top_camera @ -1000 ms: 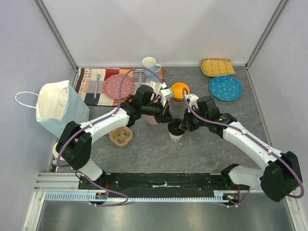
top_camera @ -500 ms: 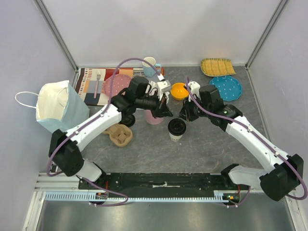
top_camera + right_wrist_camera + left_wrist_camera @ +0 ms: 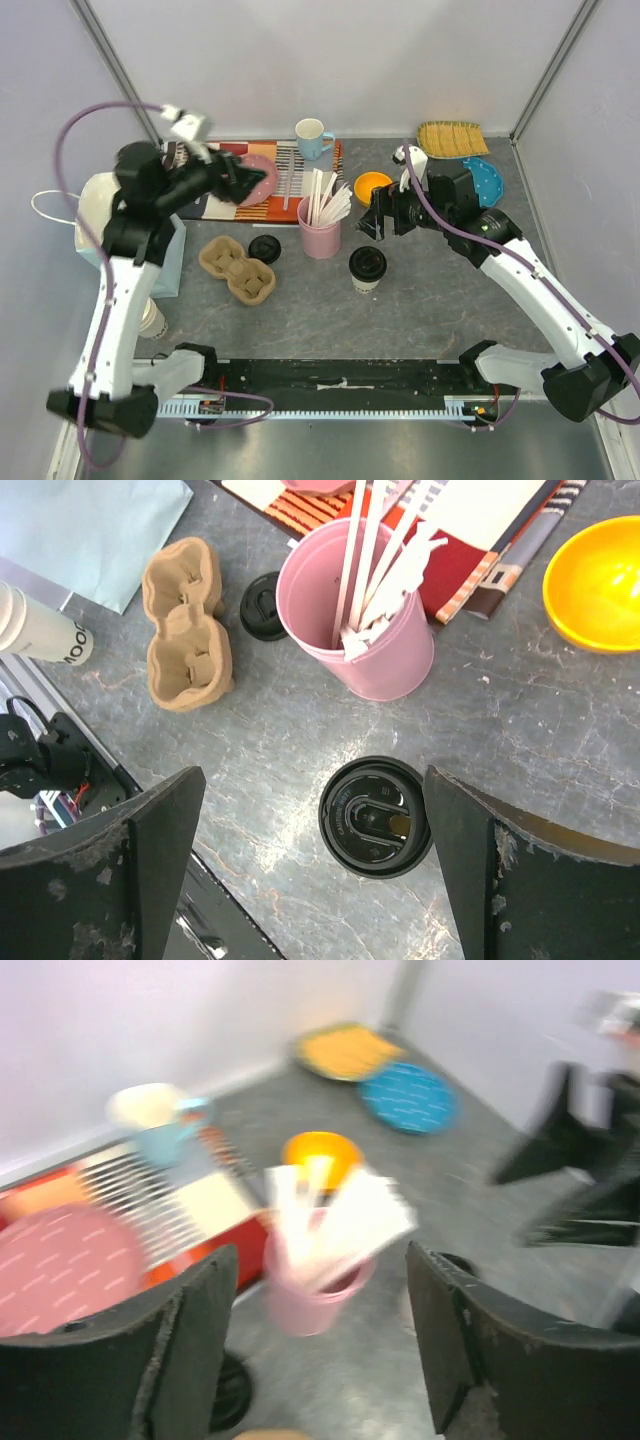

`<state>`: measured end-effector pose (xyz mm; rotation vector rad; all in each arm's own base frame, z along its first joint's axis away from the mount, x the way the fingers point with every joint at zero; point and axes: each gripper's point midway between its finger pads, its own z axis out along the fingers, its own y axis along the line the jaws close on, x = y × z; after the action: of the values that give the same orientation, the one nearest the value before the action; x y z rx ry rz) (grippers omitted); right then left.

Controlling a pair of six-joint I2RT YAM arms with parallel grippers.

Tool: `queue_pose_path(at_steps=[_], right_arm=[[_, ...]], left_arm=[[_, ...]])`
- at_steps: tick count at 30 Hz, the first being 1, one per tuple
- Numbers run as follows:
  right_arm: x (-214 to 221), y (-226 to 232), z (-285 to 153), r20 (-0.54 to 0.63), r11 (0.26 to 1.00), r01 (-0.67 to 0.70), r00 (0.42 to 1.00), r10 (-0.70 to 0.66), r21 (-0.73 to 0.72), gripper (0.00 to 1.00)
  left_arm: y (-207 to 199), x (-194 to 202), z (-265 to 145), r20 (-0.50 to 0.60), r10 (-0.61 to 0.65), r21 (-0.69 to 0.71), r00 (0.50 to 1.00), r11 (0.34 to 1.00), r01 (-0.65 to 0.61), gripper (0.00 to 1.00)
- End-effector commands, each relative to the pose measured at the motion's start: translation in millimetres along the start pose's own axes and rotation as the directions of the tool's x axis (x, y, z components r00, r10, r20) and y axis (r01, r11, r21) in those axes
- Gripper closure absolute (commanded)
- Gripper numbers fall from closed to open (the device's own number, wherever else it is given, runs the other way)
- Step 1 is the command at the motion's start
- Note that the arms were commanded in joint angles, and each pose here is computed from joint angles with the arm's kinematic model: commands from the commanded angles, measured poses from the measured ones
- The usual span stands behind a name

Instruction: Pack the takeout coffee

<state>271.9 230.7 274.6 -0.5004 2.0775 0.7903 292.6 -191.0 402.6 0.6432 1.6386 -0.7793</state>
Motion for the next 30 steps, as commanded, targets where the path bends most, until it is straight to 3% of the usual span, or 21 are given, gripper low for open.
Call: queue_pose_path(at_steps=[1, 4, 6, 9, 10, 12, 14, 20, 26, 28, 30], right_arm=[[-36.4, 10.1, -6.5, 0.080, 1.000, -0.009, 0.997, 0.010, -0.005, 0.02], [-47.4, 15.2, -3.1, 0.093, 1.000, -0.009, 0.996, 0.012, -0.029, 0.02], [-51.2, 17.6, 1.7, 0.086, 0.999, -0.010, 0.996, 0.014, -0.043, 0.02], [-50.2, 17.4, 5.8, 0.073, 0.999, -0.004, 0.997, 0.008, -0.052, 0.02], [-49.1, 16.3, 6.3, 0.071, 0.999, 0.002, 0.997, 0.001, -0.049, 0.02], [-42.0, 12.1, 8.8, 0.058, 0.999, 0.017, 0.998, -0.015, -0.040, 0.02], [-36.7, 7.0, 13.2, 0.048, 0.999, 0.036, 0.998, -0.034, -0.027, 0.02], [-24.8, 6.8, 32.8, -0.029, 0.995, 0.057, 0.998, -0.060, -0.079, 0.02], [-33.3, 8.1, 36.0, -0.055, 0.991, 0.097, 0.993, -0.102, -0.091, 0.02], [-33.9, 10.2, 38.3, -0.061, 0.992, 0.083, 0.994, -0.090, -0.100, 0.02], [-39.5, 10.9, 38.7, -0.052, 0.992, 0.077, 0.995, -0.083, -0.098, 0.02]], left_arm=[[50.9, -11.5, -82.7, 0.160, -0.036, -0.348, 0.987, 0.933, 0.090, 0.23], [57.6, 7.5, -121.1, 0.103, 0.014, -0.488, 0.995, 0.872, 0.038, 0.19], [69.9, 14.4, -145.4, 0.049, -0.005, -0.605, 0.999, 0.796, 0.033, 0.18], [93.7, 40.3, -188.8, -0.129, -0.017, -0.754, 0.992, 0.651, -0.087, 0.21], [100.4, 47.3, -200.6, -0.230, 0.025, -0.761, 0.973, 0.618, -0.196, 0.23], [112.9, 68.4, -224.2, -0.346, -0.037, -0.800, 0.938, 0.534, -0.274, 0.23], [118.4, 75.8, -239.3, -0.440, -0.080, -0.788, 0.894, 0.512, -0.342, 0.25], [126.5, 79.2, -288.9, -0.519, -0.252, -0.828, 0.817, 0.387, -0.407, 0.25], [138.3, 98.3, -298.8, -0.563, -0.337, -0.813, 0.755, 0.388, -0.434, 0.18], [146.0, 104.5, -277.3, -0.552, -0.317, -0.798, 0.771, 0.471, -0.377, 0.21], [150.5, 108.3, -264.0, -0.527, -0.326, -0.797, 0.785, 0.509, -0.324, 0.25]])
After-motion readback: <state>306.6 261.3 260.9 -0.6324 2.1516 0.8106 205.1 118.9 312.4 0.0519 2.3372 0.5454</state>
